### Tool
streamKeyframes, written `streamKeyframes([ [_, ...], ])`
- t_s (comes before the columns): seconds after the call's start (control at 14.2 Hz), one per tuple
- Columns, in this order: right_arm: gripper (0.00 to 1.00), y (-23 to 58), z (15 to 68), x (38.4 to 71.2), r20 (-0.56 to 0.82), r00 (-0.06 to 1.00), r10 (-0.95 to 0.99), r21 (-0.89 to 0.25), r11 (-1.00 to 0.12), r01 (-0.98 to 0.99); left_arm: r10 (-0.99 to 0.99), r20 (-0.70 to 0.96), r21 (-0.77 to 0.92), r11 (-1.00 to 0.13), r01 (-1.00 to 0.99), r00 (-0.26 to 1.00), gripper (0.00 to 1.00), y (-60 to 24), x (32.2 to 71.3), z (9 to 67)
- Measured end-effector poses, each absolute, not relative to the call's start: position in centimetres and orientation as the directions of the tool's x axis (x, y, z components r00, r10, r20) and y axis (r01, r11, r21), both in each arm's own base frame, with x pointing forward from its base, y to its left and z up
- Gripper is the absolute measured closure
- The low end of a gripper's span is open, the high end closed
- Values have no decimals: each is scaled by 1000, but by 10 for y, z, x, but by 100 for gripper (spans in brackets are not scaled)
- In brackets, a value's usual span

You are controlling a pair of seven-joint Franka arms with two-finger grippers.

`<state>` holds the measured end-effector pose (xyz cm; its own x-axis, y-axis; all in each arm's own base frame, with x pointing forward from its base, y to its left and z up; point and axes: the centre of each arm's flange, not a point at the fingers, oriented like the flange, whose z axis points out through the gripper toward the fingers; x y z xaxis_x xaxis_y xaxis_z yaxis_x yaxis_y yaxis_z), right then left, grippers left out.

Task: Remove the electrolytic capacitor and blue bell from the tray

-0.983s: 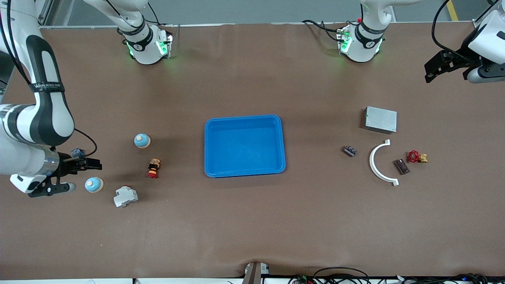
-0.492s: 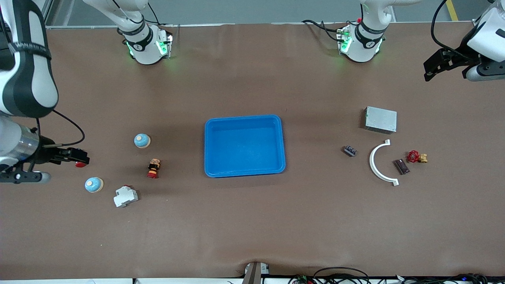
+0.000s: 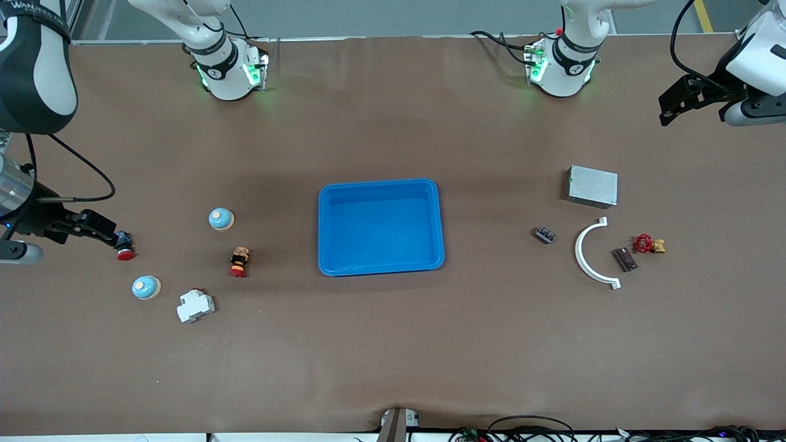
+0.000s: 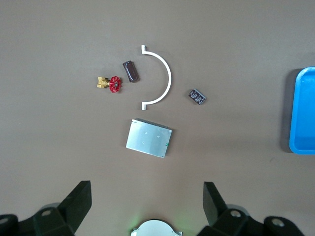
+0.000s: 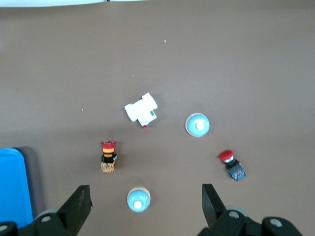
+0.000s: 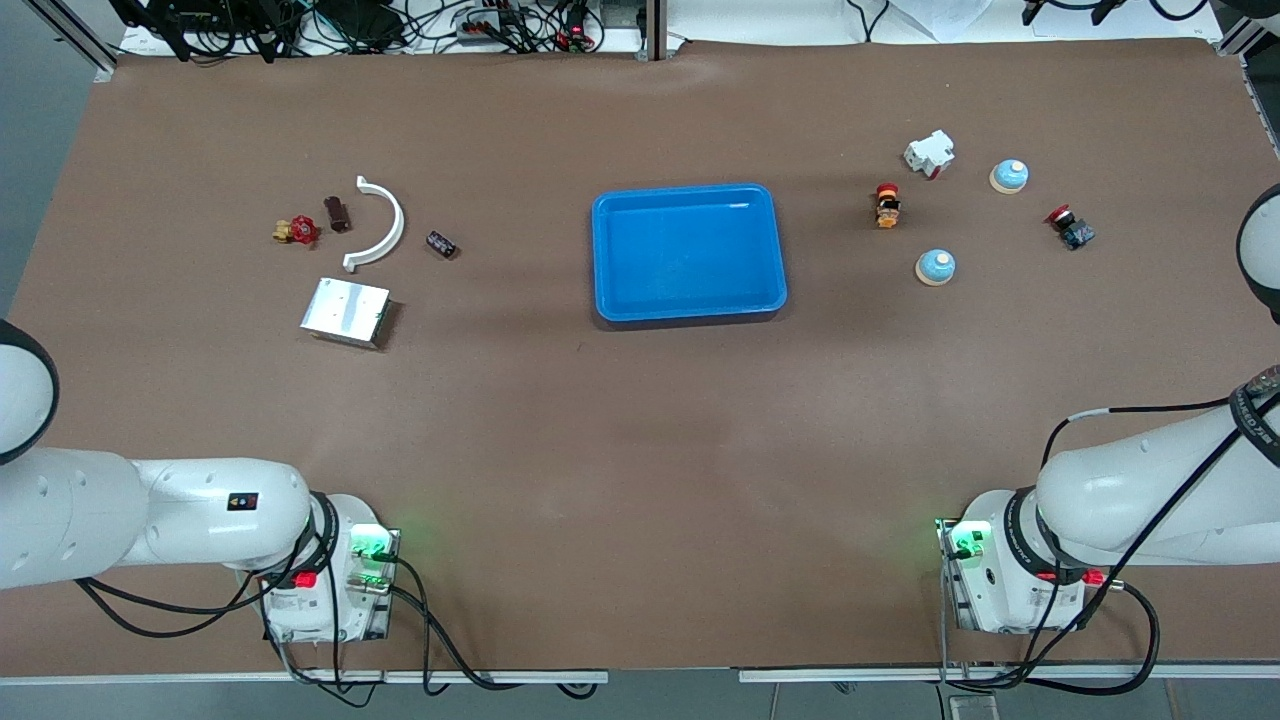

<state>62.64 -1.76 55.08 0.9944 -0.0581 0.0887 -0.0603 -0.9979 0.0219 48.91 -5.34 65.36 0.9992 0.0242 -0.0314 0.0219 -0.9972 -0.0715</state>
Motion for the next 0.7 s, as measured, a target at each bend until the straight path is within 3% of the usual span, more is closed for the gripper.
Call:
streamKeyframes([
  [0.7, 0, -16, 583, 611, 90, 991, -101, 23, -994, -104, 13, -7, -69, -998, 13, 1000, 0, -58, 491, 657],
])
